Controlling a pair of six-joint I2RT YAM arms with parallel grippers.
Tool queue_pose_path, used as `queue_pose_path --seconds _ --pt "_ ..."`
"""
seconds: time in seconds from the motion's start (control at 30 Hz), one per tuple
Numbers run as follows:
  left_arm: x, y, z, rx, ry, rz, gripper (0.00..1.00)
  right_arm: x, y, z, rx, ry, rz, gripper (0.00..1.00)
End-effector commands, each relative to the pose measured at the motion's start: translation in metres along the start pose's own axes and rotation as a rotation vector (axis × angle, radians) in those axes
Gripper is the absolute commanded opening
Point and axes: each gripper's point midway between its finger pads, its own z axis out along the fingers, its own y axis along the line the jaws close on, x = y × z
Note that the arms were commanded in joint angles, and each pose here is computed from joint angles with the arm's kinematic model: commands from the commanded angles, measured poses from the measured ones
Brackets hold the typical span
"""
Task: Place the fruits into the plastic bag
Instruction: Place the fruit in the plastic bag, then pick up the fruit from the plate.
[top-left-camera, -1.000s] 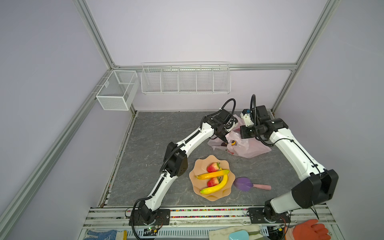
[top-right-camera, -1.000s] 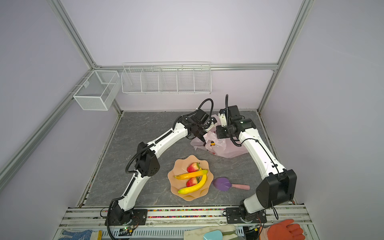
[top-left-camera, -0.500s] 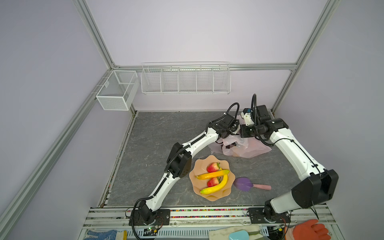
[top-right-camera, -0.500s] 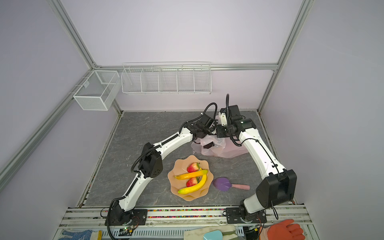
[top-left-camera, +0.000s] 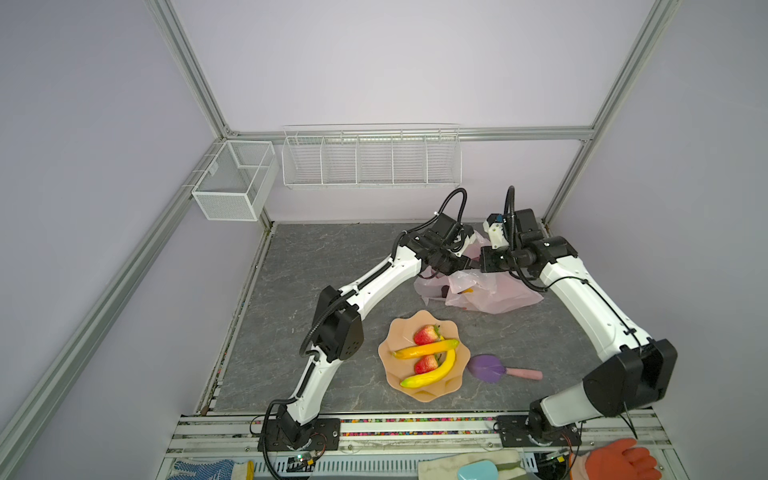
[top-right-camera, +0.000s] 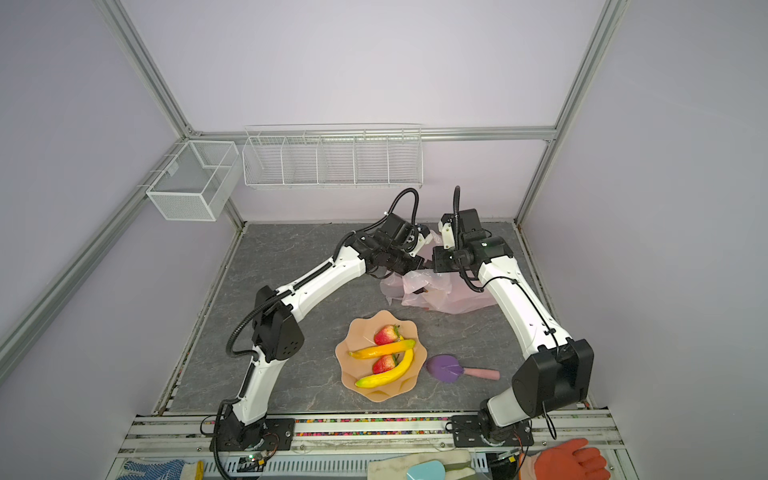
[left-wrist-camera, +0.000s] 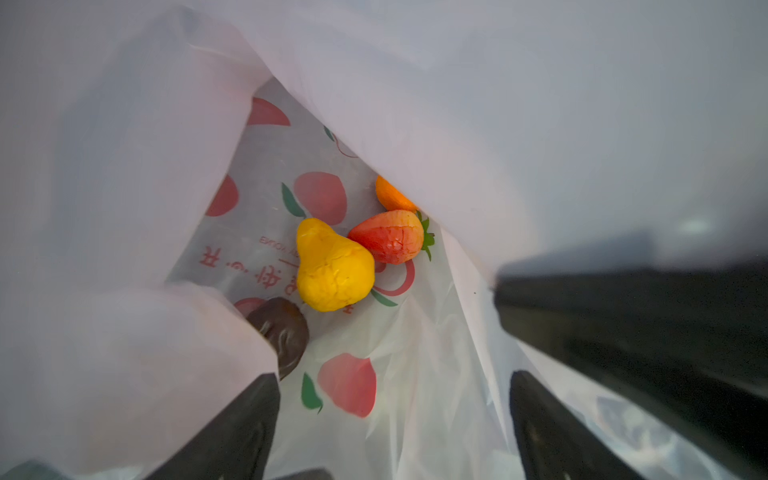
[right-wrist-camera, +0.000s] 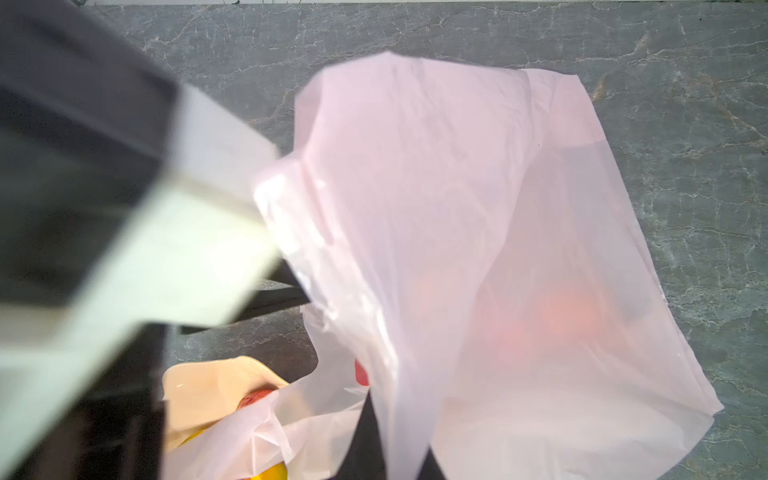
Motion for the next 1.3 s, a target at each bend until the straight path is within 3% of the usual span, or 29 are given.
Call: queue_pose_path --seconds 0.0,0.43,0.67,0.9,1.27 --pt "0.013 0.016 -0.025 -0.094 0.039 -0.004 0.86 0.007 -0.002 0.001 0.003 0.02 0.017 0.07" --pt "0.069 0.013 -0.088 -0.119 0.097 0.068 0.86 0.004 -0.005 -0.003 0.022 0.012 0.013 0.07" --pt "0.128 0.006 -0.101 -0.055 0.206 0.132 0.82 0.002 -0.005 -0.006 0.025 0.008 0.004 0.07" --pt "0.194 0.016 -0.084 -0.157 0.458 0.202 0.78 0.002 -0.006 -0.005 0.027 0.008 -0.001 0.06" --pt "0.244 0.023 -0.053 -0.171 0.611 0.237 0.73 0.003 -0.008 -0.008 0.031 0.004 -0.003 0.07"
